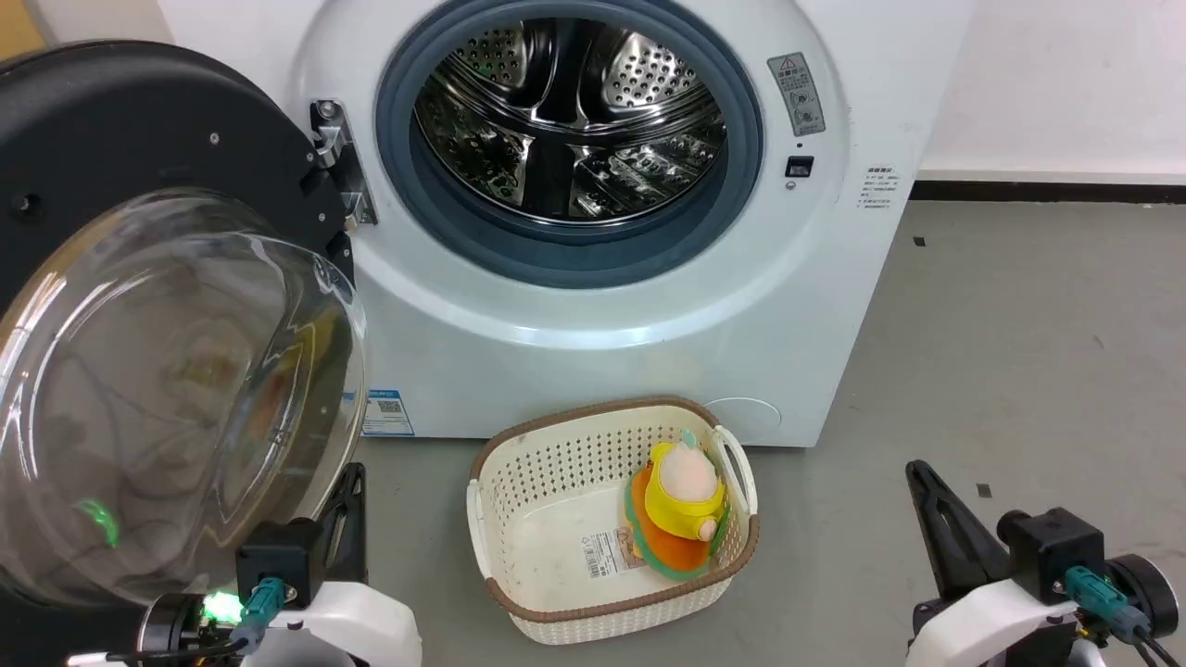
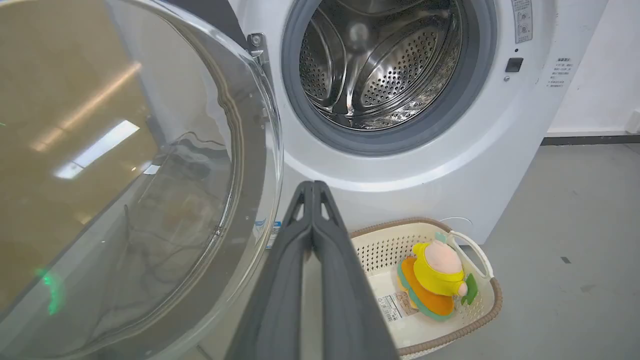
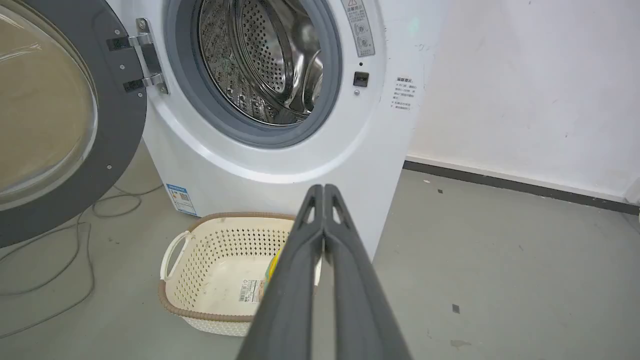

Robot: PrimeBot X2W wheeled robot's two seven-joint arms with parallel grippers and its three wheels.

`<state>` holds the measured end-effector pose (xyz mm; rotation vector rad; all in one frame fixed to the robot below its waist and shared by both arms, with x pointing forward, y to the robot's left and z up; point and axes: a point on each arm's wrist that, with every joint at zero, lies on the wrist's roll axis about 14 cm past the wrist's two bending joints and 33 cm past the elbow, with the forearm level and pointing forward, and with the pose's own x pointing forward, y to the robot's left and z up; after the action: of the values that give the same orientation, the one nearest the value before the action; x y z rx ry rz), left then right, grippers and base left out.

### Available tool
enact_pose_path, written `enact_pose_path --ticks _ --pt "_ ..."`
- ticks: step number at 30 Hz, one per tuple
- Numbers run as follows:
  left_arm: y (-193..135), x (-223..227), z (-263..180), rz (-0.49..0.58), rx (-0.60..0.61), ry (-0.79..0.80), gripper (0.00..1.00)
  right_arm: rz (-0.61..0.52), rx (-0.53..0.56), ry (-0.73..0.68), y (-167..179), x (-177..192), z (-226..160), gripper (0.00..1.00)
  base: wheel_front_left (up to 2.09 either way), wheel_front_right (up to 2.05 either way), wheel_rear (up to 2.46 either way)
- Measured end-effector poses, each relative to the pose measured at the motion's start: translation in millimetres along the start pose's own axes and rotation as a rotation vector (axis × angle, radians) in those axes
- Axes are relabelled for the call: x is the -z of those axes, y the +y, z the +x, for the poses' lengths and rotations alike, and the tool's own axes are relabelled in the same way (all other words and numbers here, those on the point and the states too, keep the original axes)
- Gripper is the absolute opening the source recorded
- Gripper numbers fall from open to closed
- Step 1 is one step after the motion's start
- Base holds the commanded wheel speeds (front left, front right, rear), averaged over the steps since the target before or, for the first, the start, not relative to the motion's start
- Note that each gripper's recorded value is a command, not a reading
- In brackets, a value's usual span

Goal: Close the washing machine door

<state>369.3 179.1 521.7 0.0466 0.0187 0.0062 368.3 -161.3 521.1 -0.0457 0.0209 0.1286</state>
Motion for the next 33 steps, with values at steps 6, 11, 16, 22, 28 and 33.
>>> enact_pose_path --ticks 6,11,16,22,28,33 --pt "0.0 0.0 0.0 0.0 0.0 0.0 0.0 0.0 0.0 0.0 0.0 0.0 0.0 0.0 0.0 0.0 0.0" --pt "0.1 0.0 0.0 0.0 0.0 0.0 0.0 0.0 0.0 0.0 0.0 0.0 0.0 0.0 0.0 0.0 0.0" --pt "-0.1 0.0 0.0 0.0 0.0 0.0 0.0 0.0 0.0 0.0 -0.1 0.0 0.0 0.0 0.0 0.0 0.0" --pt "0.1 -0.1 0.0 0.0 0.0 0.0 0.0 0.0 0.0 0.0 0.1 0.0 0.0 0.0 0.0 0.0 0.0" --pt "0.2 0.9 -0.1 0.0 -0.005 0.002 1.0 0.005 0.004 0.0 -1.3 0.6 -0.2 1.0 0.0 0.0 0.0" --pt "-0.2 0.1 0.0 0.0 -0.011 -0.006 1.0 0.017 0.01 -0.009 -3.4 -0.2 -0.2 1.0 0.0 0.0 0.0"
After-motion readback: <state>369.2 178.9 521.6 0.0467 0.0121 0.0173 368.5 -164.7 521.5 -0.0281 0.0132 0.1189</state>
